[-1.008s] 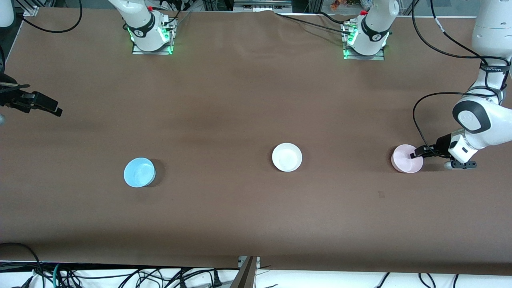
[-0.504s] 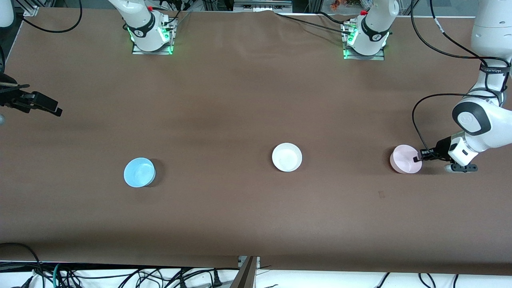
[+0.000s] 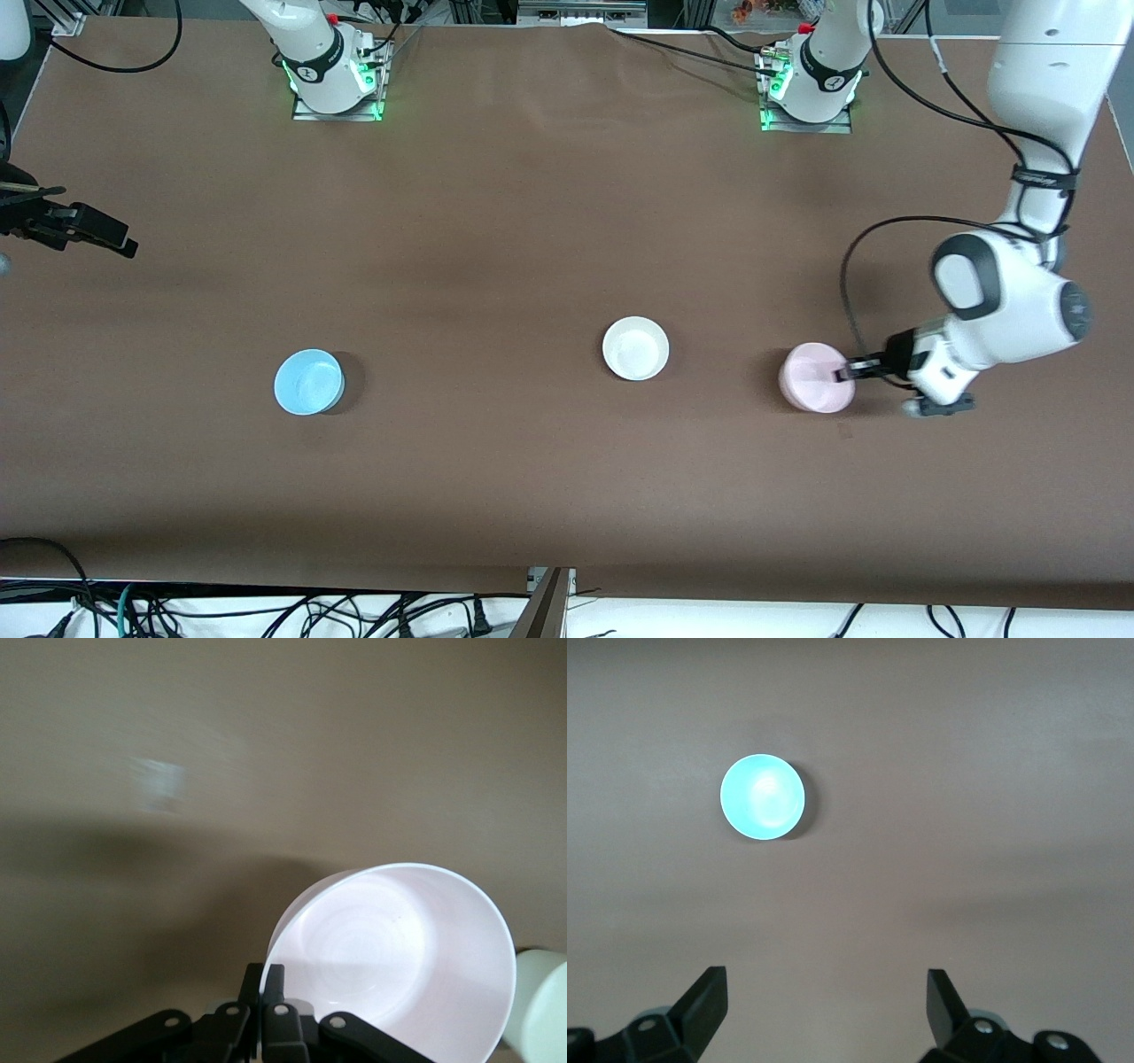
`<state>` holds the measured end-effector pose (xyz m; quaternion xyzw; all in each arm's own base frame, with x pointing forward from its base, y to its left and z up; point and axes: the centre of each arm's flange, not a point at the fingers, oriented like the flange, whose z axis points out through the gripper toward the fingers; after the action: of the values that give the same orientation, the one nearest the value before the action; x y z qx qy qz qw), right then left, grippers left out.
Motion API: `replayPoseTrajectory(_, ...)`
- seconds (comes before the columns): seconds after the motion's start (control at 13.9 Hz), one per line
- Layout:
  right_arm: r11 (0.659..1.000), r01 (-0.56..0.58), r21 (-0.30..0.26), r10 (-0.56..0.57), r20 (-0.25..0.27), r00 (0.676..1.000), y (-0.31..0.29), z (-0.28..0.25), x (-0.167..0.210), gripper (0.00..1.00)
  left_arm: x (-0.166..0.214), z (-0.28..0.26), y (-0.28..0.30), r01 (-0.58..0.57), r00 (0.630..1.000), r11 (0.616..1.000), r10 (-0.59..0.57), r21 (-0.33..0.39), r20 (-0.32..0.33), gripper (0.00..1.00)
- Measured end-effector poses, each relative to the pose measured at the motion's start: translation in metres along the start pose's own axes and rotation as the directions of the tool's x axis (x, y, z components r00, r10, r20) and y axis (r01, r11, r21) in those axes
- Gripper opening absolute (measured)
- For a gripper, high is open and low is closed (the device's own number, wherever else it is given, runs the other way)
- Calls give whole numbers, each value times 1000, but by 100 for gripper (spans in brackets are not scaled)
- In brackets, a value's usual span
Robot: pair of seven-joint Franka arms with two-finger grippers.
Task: Stack pink and blue bowls on white bowl
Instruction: 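Lift the pink bowl with the left gripper toward the white bowl, then lower the pink bowl onto the white bowl while the right gripper reaches out, then grasp the rim of the light blue bowl with the right gripper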
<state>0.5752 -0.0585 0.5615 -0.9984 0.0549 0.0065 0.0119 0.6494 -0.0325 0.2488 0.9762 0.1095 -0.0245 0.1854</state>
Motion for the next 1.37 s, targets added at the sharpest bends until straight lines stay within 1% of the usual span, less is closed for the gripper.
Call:
replayPoseTrajectory(0.14, 1000, 0, 0, 0, 0, 1000, 0, 0, 0, 100, -19, 17, 63, 43, 999, 999, -43, 17, 31, 3)
replayPoseTrajectory(0.29, 1000, 0, 1, 0, 5, 1000, 0, 3, 1, 100, -40, 32, 112, 35, 998, 999, -36, 19, 52, 3)
replayPoseTrajectory(0.43, 1000, 2, 4, -2, 17, 1000, -2, 13, 6, 100, -58, 43, 150, 30, 998, 999, -31, 13, 62, 3)
replayPoseTrajectory(0.5, 1000, 9, 8, -10, 19, 1000, -6, 23, 12, 99, -67, 49, 166, 33, 997, 999, -34, 18, 63, 3)
replayPoseTrajectory(0.72, 998, 65, 18, -65, 0, 998, -44, 80, 45, 99, -99, 70, 209, -7, 998, 997, 2, 77, 64, 3)
replayPoseTrajectory(0.86, 996, 84, 24, -84, -1, 996, -65, 127, 63, 99, -114, 80, 226, -25, 998, 996, 20, 85, 55, 3)
replayPoseTrajectory(1.01, 996, 84, 29, -84, -3, 996, -68, 167, 77, 99, -124, 89, 231, -27, 999, 997, 24, 74, 45, 3)
replayPoseTrajectory(1.08, 996, 80, 31, -80, -11, 997, -67, 184, 84, 99, -126, 93, 229, -30, 999, 997, 27, 76, 40, 3)
replayPoseTrajectory(1.22, 997, 71, 35, -69, -49, 996, -63, 216, 97, 99, -127, 100, 224, -44, 999, 995, 41, 91, 30, 3)
replayPoseTrajectory(1.37, 997, 64, 38, -61, -88, 994, -60, 250, 108, 99, -126, 104, 223, -45, 999, 995, 42, 91, 25, 3)
